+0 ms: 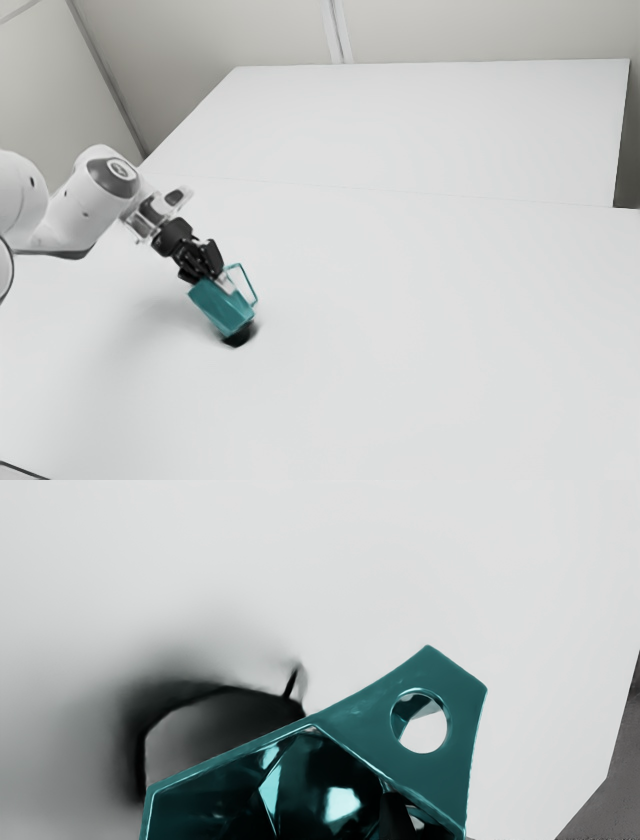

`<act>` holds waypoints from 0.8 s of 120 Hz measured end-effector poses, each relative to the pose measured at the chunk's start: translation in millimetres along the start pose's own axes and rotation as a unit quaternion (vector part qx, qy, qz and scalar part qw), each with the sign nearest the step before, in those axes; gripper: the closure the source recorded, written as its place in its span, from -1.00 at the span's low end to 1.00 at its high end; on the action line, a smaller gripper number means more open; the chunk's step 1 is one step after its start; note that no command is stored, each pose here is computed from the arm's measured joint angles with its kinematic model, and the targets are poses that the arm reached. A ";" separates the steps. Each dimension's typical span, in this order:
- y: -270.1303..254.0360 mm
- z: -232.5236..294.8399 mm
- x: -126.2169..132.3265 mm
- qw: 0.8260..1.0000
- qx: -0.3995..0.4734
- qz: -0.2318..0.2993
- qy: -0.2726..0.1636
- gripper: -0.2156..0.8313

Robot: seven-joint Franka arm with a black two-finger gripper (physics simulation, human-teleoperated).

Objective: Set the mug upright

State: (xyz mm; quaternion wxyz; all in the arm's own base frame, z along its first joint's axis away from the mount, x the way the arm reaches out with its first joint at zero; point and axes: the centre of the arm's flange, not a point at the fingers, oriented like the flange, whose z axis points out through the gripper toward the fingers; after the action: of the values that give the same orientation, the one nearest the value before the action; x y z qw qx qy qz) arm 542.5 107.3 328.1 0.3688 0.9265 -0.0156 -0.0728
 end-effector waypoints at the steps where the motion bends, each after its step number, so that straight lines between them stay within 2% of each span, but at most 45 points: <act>1: 1.8 -0.2 0.0 1.000 0.000 0.001 0.000 0.86; 28: 53.5 2.1 6.4 0.999 0.020 0.038 -0.005 0.90; 52: 112.4 12.1 34.3 0.989 0.100 0.102 -0.020 0.91; 74: 167.0 51.1 52.9 0.964 0.196 0.179 -0.030 0.91; 96: 171.1 79.1 70.2 0.925 0.295 0.235 -0.041 0.91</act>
State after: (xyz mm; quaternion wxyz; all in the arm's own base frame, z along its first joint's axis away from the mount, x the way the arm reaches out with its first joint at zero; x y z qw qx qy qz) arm 604.5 -76.9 380.0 0.0841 0.9594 -0.2689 -0.0139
